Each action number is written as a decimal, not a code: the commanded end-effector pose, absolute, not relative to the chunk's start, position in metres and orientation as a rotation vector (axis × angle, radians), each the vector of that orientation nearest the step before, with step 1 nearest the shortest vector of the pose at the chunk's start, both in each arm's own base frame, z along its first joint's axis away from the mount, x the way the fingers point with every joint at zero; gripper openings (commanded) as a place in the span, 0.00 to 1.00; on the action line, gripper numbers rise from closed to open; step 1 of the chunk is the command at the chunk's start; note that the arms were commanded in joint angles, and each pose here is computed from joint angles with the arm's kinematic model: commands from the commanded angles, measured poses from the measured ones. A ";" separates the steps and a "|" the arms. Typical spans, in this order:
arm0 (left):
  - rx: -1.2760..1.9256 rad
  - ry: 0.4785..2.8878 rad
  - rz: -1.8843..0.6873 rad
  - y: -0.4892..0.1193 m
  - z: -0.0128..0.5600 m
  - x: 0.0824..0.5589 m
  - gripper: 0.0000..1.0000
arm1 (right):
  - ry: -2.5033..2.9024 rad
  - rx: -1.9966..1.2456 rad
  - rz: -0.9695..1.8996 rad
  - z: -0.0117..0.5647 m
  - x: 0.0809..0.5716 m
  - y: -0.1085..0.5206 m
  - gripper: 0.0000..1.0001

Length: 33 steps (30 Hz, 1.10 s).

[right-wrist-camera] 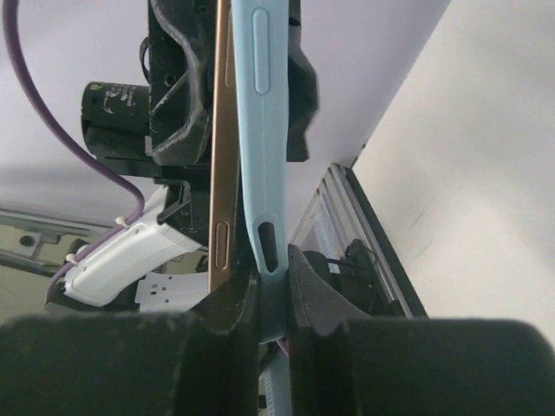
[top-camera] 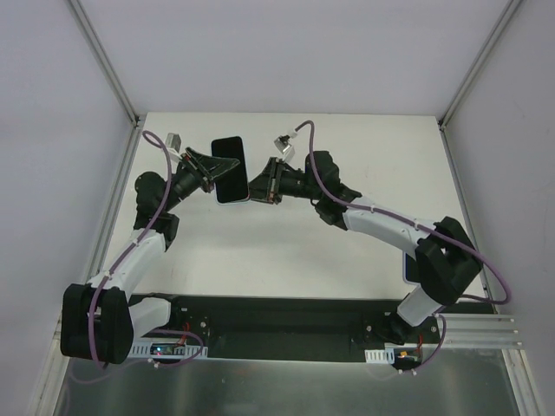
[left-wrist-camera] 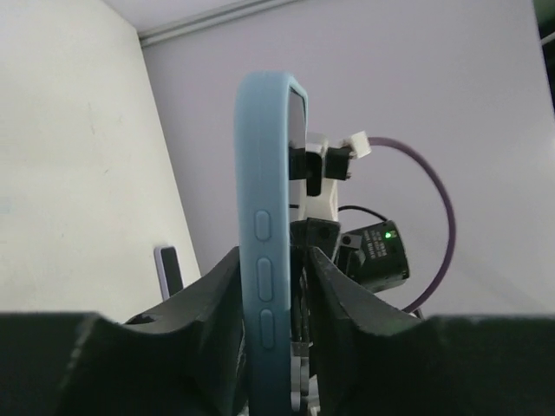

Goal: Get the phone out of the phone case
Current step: Remove the phone case from the phone.

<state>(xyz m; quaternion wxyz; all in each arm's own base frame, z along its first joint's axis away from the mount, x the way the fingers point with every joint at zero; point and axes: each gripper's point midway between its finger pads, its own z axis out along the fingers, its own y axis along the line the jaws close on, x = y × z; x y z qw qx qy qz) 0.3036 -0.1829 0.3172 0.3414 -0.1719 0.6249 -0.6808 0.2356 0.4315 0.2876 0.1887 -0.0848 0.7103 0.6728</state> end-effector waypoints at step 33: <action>-0.194 2.341 -1.353 -0.244 0.203 0.247 0.99 | 2.567 0.010 0.512 0.158 0.252 0.283 0.01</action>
